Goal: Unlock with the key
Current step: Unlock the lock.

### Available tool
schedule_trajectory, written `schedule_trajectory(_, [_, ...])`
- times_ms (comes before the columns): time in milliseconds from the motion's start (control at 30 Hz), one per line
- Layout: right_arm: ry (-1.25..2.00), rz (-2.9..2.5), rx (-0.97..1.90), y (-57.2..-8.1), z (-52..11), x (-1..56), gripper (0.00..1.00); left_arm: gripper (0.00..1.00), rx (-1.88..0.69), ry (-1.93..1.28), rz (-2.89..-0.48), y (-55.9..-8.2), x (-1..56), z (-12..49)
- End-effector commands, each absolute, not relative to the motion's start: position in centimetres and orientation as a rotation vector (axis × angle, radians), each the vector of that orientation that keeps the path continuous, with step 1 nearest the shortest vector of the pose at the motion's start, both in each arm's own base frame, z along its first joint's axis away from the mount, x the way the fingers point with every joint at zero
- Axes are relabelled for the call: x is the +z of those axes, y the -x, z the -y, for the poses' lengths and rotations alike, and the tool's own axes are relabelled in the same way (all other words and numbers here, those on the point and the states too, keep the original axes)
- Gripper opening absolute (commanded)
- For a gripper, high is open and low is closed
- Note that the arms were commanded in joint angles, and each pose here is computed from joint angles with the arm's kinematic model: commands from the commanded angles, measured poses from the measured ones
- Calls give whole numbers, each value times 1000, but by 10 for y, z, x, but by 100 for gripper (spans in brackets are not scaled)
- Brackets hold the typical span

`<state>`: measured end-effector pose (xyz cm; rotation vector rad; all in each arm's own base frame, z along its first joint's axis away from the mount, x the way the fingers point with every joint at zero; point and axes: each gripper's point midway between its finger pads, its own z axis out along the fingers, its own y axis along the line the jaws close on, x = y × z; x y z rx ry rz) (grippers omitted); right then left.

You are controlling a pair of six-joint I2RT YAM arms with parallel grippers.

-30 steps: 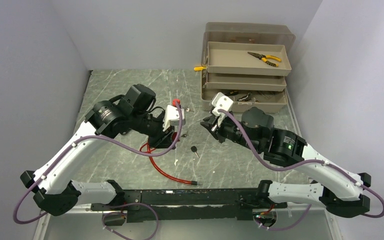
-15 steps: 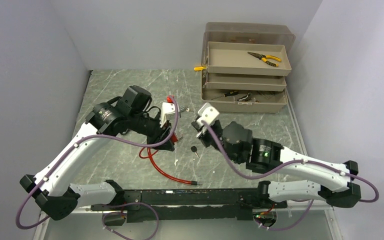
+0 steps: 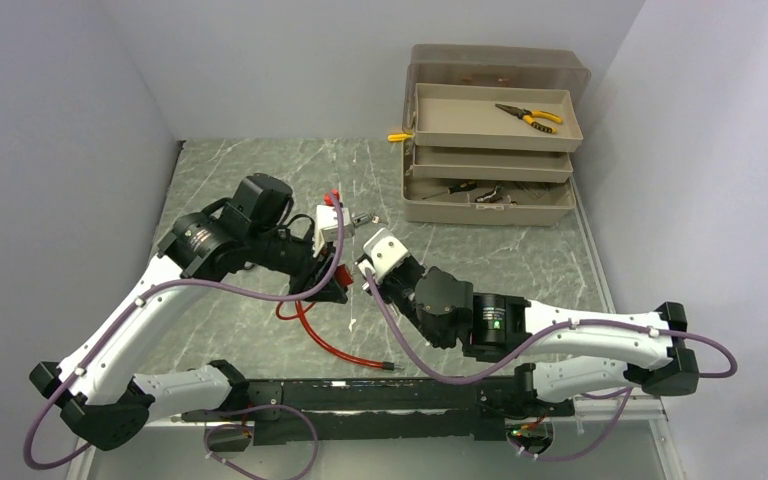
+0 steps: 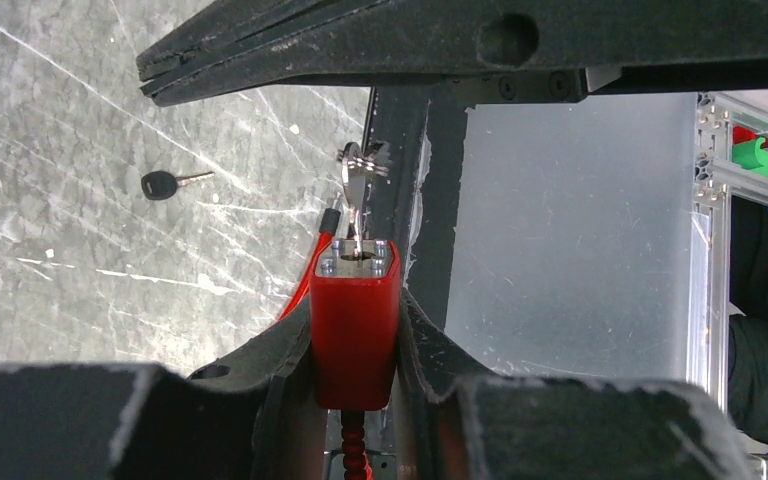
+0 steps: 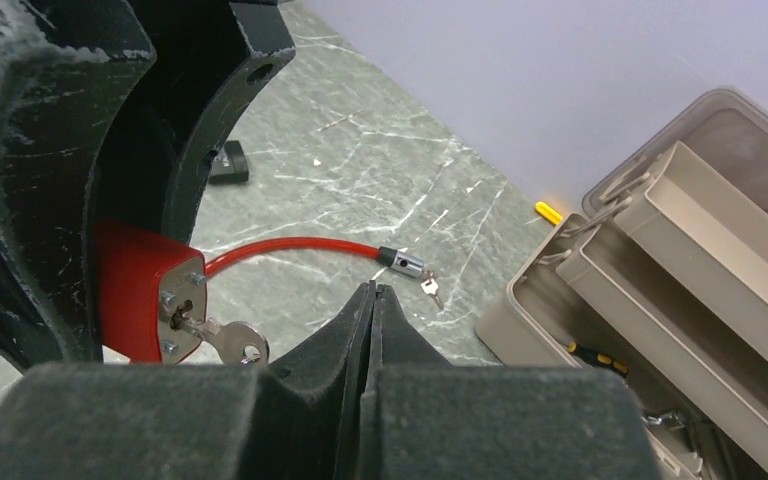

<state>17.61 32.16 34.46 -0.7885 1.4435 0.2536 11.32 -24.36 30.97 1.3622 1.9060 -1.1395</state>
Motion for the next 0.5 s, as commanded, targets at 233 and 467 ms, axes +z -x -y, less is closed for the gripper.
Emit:
schedule_trajectory(233, [723,-1383,269,-169,-329,359,0,0,-1198,-1356,-1821,-109,327,248])
schedule_trajectory(467, [737,-1374,300,-163,-336,355,0,0,-1197,-1350,-1814,-110,329,248])
